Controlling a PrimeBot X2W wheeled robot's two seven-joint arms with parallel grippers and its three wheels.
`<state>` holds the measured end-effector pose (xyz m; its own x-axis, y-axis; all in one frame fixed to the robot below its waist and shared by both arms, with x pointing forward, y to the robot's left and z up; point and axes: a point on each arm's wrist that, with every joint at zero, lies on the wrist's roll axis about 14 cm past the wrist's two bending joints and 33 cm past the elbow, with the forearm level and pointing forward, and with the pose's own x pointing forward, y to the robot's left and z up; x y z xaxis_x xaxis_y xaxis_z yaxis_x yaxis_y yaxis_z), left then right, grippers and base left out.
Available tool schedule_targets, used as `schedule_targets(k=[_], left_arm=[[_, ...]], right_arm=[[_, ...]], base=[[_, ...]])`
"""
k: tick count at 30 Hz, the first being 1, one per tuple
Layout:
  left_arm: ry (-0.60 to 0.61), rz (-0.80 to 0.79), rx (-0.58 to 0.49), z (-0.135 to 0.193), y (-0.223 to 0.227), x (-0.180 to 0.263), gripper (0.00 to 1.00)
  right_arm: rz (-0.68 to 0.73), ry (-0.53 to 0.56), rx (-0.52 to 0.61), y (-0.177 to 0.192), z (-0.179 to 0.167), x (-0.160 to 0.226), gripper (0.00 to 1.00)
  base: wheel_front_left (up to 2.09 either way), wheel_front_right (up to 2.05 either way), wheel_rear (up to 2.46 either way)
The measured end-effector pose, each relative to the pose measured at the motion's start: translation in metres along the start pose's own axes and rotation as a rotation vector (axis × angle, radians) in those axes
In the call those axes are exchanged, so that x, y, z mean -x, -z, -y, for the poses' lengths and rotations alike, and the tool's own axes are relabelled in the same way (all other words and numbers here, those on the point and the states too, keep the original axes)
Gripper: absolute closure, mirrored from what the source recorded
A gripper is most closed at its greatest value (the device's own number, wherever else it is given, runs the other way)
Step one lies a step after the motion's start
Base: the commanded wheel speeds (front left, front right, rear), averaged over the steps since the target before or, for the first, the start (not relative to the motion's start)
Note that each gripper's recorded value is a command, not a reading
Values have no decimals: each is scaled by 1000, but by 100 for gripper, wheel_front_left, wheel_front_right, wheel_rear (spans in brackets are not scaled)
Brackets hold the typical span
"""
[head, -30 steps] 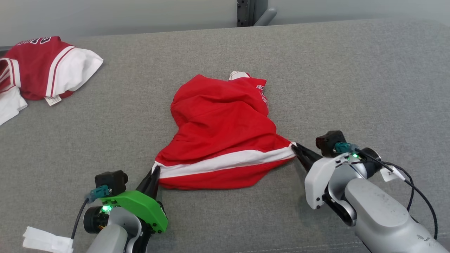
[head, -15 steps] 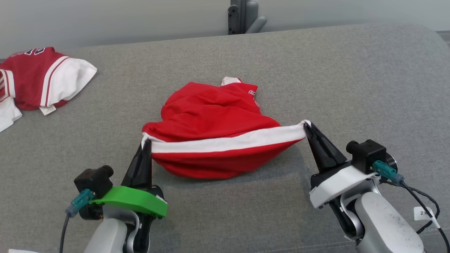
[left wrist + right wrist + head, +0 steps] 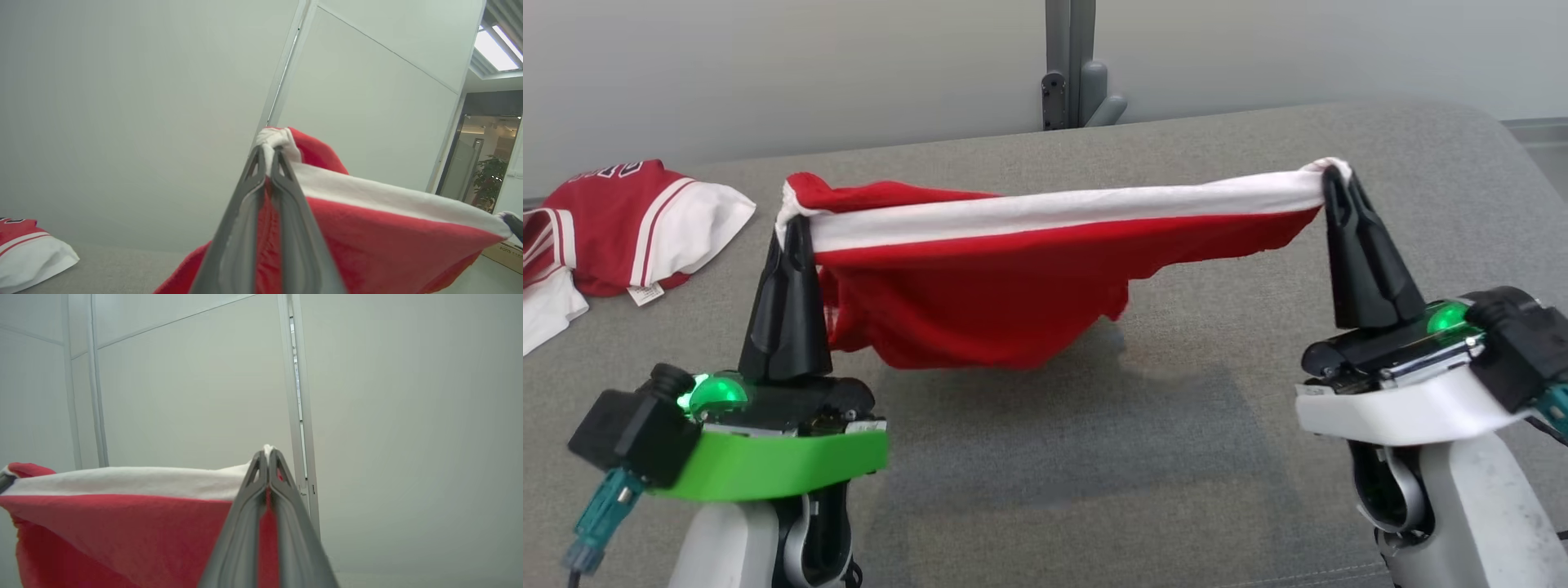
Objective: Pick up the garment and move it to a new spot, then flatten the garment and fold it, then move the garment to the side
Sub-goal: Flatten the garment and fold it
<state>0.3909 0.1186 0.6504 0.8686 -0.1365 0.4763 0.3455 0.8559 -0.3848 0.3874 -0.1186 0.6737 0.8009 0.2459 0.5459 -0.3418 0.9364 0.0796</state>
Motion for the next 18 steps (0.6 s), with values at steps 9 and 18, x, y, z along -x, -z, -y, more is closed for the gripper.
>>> schedule_targets(k=[9, 18], left_arm=[[153, 201, -21, 62, -72, 6, 100], [143, 70, 1, 44, -45, -32, 100]], right_arm=[[249, 48, 69, -88, 8, 12, 100], [174, -22, 38, -53, 6, -20, 100]], base=[[0, 0, 0], [0, 0, 0]])
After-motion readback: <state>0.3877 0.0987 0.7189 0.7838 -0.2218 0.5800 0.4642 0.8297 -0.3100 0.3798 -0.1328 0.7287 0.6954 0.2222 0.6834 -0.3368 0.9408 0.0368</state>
